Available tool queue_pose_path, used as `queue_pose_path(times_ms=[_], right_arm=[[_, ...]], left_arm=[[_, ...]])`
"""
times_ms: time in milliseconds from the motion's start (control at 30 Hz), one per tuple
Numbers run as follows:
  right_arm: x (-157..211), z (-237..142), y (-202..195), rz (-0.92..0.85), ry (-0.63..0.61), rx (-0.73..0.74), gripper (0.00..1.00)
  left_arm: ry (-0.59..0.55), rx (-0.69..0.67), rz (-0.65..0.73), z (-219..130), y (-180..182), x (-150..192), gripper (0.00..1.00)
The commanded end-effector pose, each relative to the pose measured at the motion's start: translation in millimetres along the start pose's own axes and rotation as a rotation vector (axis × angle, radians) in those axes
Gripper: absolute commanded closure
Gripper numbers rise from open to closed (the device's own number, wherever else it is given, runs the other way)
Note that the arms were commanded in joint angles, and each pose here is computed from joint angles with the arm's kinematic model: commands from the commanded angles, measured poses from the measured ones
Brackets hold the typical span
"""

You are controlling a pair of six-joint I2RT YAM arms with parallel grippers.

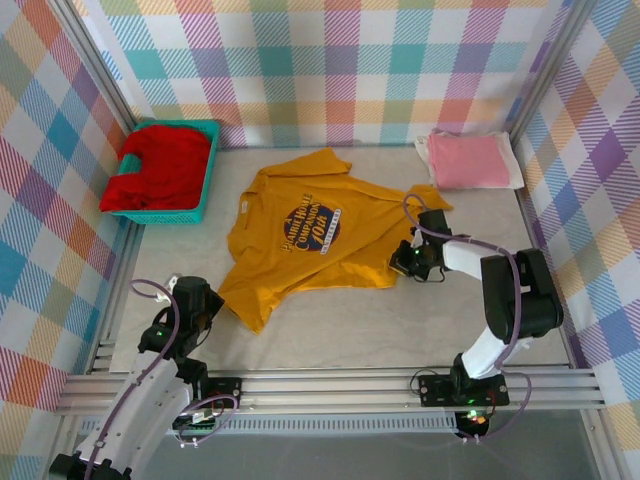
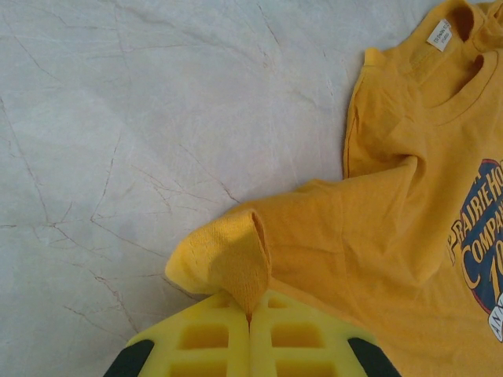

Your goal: Fold and stack the t-shirts

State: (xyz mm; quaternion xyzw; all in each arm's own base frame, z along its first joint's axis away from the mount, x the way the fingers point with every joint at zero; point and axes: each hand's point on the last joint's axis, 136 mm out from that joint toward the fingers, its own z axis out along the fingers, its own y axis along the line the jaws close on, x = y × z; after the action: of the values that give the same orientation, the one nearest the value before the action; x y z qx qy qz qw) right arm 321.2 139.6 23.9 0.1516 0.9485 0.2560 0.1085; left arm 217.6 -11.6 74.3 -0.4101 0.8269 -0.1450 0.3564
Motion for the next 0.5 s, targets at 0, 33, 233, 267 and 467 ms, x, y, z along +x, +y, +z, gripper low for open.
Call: queue_pose_path(times_ms=[0,33,233,267,467], right_arm=[[-16.7,-20.2,25.5,-0.098,-0.062,0.064,1.00],[-18.2,-22.2,32.4,-0.121,-0.060,0.089,1.00],[-28.3,-14.3,71.7,-0.275,-0.055,0.296,1.00],[-28.9,-7.7,75.9,-0.295,-0.040,0.326,1.00],[-37.0,22.1,117.2,-0.369,0.004,0.308,0.83]], left_arm=[[-0.022,0.007,-0.004,-3.0,-2.4,-6.9,1.00],[-0.024,0.003,-0.002,-3.0,-1.6,-7.2,1.00],[-0.026,0.001,0.000,-3.2,-1.4,-7.7,1.00],[-0.028,0.000,0.002,-3.2,-1.2,-8.0,1.00],[-0.030,-0.009,0.010,-0.7,1.1,-7.4,1.00]])
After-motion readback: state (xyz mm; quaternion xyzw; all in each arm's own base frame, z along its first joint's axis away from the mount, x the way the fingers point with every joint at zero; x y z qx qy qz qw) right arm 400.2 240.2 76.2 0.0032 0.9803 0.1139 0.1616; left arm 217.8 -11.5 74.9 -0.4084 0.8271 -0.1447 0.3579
